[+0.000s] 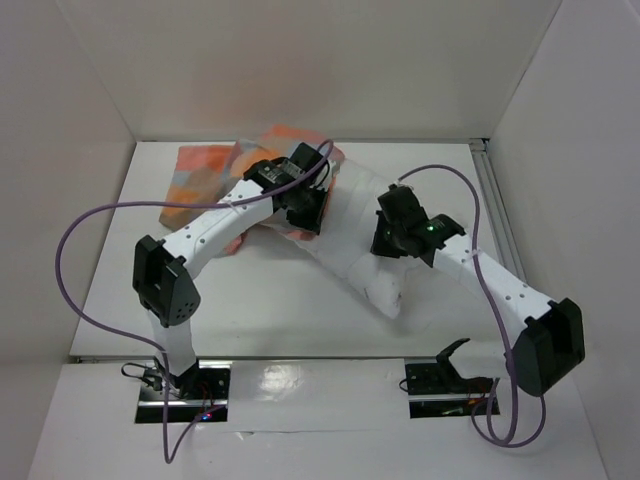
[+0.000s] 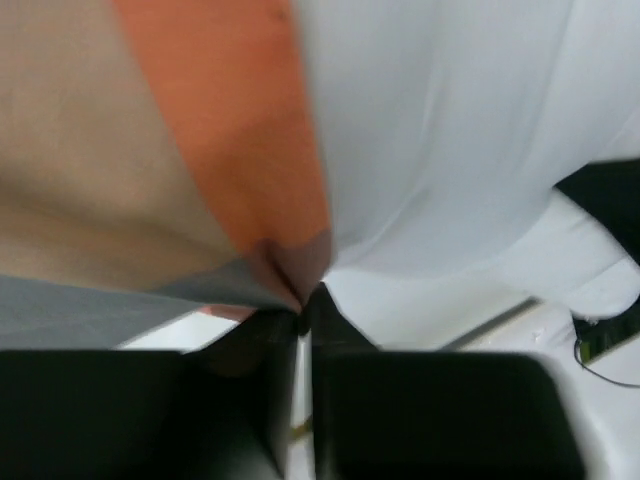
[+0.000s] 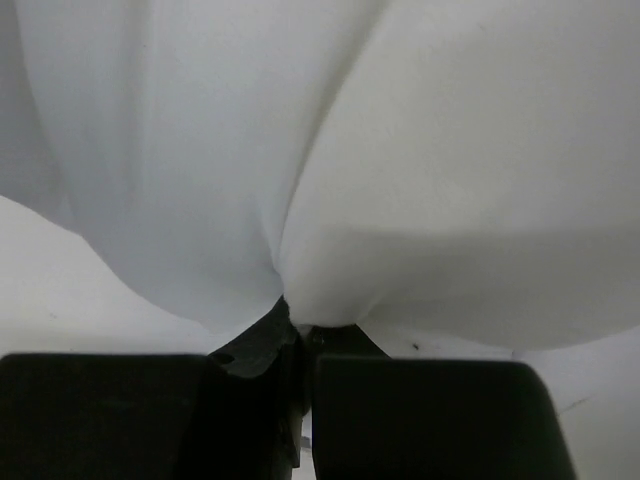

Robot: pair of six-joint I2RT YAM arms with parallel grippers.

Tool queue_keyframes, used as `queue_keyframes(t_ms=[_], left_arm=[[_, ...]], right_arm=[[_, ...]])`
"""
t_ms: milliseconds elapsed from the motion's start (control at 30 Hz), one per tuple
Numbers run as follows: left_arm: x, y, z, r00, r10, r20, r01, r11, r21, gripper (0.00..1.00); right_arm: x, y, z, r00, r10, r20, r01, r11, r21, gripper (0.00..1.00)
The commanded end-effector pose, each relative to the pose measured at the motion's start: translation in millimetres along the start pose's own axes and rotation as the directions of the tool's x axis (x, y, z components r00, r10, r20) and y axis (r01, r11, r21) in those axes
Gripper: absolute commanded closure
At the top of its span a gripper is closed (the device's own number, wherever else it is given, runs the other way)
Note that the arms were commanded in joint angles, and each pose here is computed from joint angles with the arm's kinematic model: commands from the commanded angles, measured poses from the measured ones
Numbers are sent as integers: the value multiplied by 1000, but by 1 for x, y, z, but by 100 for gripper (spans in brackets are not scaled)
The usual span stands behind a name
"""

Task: Put the pillow into the pillowcase

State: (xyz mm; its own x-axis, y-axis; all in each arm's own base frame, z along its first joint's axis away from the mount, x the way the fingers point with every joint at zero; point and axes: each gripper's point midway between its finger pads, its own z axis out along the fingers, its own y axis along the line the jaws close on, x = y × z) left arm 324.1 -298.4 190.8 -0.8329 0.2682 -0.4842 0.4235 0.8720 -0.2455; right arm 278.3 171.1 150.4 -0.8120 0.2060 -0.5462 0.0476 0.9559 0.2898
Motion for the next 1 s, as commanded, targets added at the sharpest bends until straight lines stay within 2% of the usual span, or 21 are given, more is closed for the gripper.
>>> queue_keyframes(t_ms=[0, 33, 67, 100, 133, 200, 233, 300, 367, 400, 467, 567, 767, 967], left_arm=[[-9, -48, -50, 993, 53, 104, -66, 990, 127, 74], [-7, -43, -60, 994, 52, 99, -62, 993, 101, 53], [-19, -44, -74, 988, 67, 142, -80, 993, 87, 42], [-28, -37, -86, 980, 78, 184, -86, 996, 37, 38], [-34, -32, -94, 975, 77, 208, -80, 997, 6, 33], [-53, -28, -107, 960, 76, 271, -66, 997, -44, 34], [-64, -13, -108, 951, 69, 301, -36, 993, -112, 34], [-80, 2, -94, 948, 51, 313, 5, 984, -175, 36], [-100, 24, -97, 927, 42, 372, 70, 957, -282, 36], [-107, 32, -80, 929, 48, 367, 83, 939, -332, 37], [-120, 47, -73, 916, 69, 396, 114, 900, -420, 38], [-126, 73, -47, 926, 96, 366, 129, 828, -545, 35], [-115, 93, -10, 954, 128, 271, 70, 783, -618, 35], [-114, 115, -18, 952, 125, 278, 108, 714, -691, 58]], right_arm=[[-29, 36, -27, 988, 56, 145, -31, 985, -171, 100], [-27, 30, -29, 988, 34, 148, -12, 989, -148, 92], [-33, 26, -35, 985, 24, 174, -2, 992, -128, 75], [-33, 21, -39, 985, 12, 170, 6, 995, -102, 36], [-37, 19, -46, 982, 1, 187, 16, 996, -91, 21], [-48, 8, -55, 973, 4, 230, 4, 999, -32, 10], [-53, 6, -62, 970, 4, 245, -1, 1000, -11, 5], [-70, -8, -71, 951, 28, 308, -45, 998, 46, 1], [-81, -23, -76, 939, 63, 339, -99, 991, 92, 1], [-85, -30, -77, 934, 73, 351, -118, 987, 109, 0], [-94, -40, -75, 931, 105, 350, -150, 983, 103, 0], [-100, -55, -65, 934, 136, 330, -179, 978, 105, 0], [-83, -82, -50, 942, 210, 261, -234, 970, 65, 0], [-53, -98, -21, 956, 253, 151, -258, 966, 13, 0]])
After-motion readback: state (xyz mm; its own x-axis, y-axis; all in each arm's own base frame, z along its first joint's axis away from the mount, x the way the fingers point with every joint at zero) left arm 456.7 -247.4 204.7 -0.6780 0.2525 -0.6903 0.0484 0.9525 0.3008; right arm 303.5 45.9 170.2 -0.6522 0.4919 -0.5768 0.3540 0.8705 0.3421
